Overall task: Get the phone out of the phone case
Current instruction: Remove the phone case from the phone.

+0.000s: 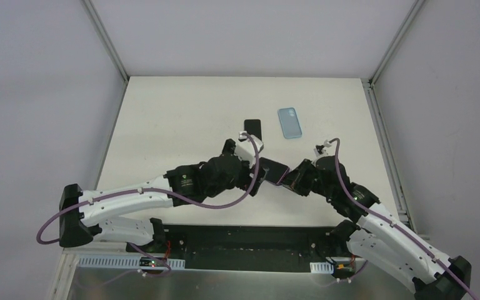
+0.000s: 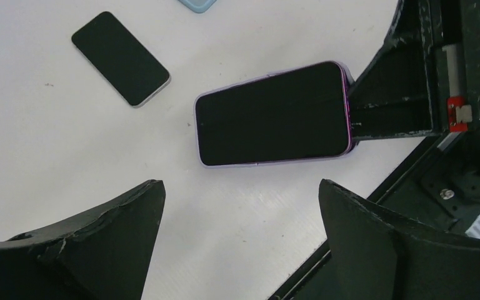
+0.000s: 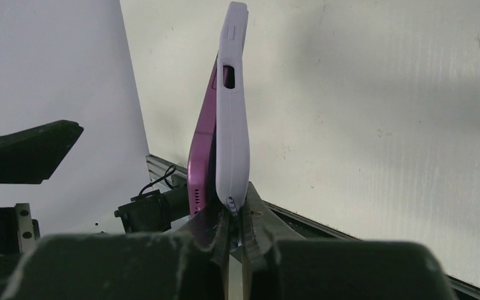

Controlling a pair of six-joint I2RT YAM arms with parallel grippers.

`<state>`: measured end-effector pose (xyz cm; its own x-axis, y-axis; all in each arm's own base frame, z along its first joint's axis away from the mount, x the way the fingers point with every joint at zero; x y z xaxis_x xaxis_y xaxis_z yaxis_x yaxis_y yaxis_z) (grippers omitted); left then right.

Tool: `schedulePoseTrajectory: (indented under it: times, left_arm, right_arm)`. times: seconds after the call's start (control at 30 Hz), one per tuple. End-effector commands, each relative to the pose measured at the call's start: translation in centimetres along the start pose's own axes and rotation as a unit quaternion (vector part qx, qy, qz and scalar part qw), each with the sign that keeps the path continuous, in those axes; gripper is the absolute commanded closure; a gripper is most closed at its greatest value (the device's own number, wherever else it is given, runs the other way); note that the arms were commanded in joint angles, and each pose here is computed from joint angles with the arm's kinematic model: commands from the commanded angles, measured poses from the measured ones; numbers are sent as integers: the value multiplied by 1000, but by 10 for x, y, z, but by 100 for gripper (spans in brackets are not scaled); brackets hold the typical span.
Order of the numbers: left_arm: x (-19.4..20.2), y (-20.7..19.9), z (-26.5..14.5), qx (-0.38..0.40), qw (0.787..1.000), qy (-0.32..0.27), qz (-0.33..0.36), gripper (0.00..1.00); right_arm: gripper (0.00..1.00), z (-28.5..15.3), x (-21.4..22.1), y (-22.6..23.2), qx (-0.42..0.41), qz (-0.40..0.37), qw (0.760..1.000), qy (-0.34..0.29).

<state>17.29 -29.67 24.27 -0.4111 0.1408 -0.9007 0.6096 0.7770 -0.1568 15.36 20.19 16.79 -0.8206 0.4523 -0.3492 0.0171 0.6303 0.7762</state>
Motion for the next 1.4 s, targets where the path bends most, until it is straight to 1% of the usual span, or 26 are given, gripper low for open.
schedulePoseTrajectory:
  times: [0.0,0.07,0.2,0.37,0.53,0.63,0.9,1.03,1.27,1.37]
  left_arm:
    - [-10,-7,0,-29,992,-9,126,5]
    - [-5,-13,4,-37,986,3,160,7]
    - [0,-24,13,-43,979,15,201,10]
    - [-7,-37,23,-50,974,12,222,13]
    - [-9,-41,32,-67,970,12,234,19]
    - [-6,-44,37,-69,967,17,243,21]
    - [5,-49,37,-55,967,27,247,21]
    - [6,-48,32,-54,968,25,242,19]
    - [1,-41,21,-62,970,12,234,18]
    - [1,-43,18,-59,969,11,240,18]
  right_arm:
    - [100,-17,-20,43,-52,13,998,-25]
    - [100,-17,-18,43,-49,19,998,-19]
    - [100,-16,-15,45,-48,32,998,-3]
    - [100,-12,-12,43,-42,46,998,8]
    - [100,-10,-9,41,-37,58,997,17]
    - [100,-9,-8,40,-35,65,997,20]
    - [100,-5,-7,40,-29,68,997,26]
    - [100,-5,-8,40,-27,67,997,24]
    - [100,-3,-9,40,-23,65,997,23]
    - [100,-3,-10,41,-22,64,997,23]
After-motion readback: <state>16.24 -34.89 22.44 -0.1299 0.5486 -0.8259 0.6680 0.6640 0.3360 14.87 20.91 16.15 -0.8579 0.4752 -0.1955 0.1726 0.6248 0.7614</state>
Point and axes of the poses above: each gripper's point midway between its finger pads, its own z axis out along the fingers, its own y axis along the line the jaws close on, x = y × z, the point moved 2 cm from there along -z, back along the fingers, and after that the axes turned 5 degrees about -z, right-handed, at the moved point
